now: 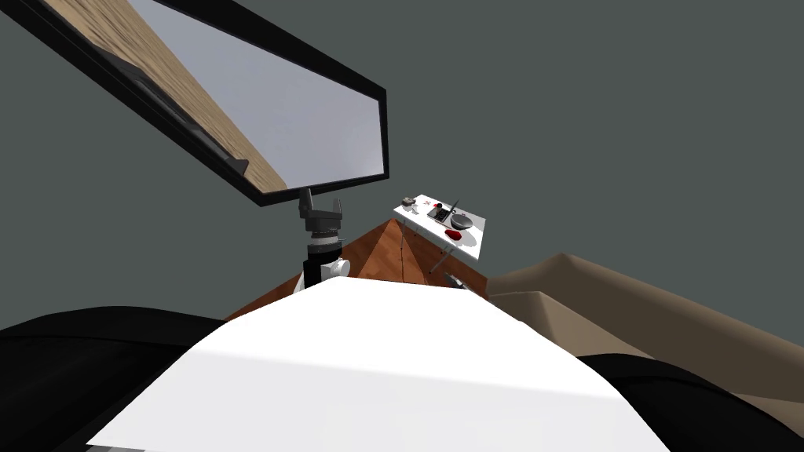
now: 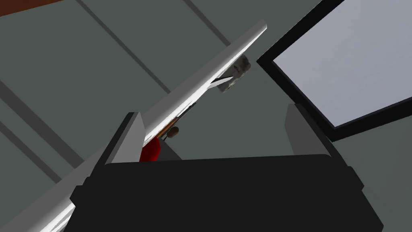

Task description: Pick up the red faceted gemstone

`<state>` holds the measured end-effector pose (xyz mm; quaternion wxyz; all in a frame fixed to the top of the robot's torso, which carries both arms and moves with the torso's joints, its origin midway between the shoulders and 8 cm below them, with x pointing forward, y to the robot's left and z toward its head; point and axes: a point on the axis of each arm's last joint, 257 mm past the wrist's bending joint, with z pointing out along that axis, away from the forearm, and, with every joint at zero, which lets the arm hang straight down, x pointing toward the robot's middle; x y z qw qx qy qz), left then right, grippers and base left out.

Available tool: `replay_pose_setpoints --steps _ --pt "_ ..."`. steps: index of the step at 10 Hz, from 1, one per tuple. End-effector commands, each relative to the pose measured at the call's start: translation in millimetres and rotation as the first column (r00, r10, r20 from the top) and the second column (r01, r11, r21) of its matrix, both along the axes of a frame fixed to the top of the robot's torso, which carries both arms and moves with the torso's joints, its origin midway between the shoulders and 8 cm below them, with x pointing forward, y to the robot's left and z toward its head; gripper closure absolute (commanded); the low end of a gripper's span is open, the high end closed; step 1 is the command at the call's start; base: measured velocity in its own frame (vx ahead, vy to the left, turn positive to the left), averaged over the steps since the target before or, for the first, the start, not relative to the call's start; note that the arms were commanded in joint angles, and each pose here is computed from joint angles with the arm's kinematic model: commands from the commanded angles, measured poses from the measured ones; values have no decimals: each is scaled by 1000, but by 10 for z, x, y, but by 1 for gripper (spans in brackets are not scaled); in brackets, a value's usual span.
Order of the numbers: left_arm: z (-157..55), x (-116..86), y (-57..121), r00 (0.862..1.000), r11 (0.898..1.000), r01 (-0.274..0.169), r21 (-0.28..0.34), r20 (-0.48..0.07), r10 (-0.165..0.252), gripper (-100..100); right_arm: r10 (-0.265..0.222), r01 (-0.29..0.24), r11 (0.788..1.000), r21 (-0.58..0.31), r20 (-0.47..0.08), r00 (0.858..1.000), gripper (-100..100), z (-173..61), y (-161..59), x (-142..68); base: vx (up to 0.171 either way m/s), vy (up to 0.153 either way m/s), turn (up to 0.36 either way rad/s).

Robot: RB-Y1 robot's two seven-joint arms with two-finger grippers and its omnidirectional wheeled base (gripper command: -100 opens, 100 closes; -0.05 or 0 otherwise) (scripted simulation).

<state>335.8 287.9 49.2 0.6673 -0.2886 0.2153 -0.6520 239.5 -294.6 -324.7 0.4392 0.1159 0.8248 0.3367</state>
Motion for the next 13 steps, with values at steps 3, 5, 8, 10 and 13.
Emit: replay_pose_setpoints --steps 3,5,8,10,13 --pt "0 0 0 1000 1000 0 0 0 0 0 64 -74 994 -79 -120 991 -100 -313 -169 -415 -1 38 39" --pt "0 0 0 1000 1000 0 0 0 0 0 95 -117 986 -114 -182 979 -100 -444 -287 -633 5 40 48" --pt "0 0 0 1000 1000 0 0 0 0 0 139 -185 969 -165 -256 957 -100 -543 -483 -864 12 30 45" --pt "0 0 0 1000 1000 0 0 0 0 0 161 -230 954 -193 -319 934 -100 -628 -642 -1080 22 14 65" --pt "0 0 0 1000 1000 0 0 0 0 0 181 -302 926 -228 -433 883 -100 -747 -955 -1489 36 7 74"
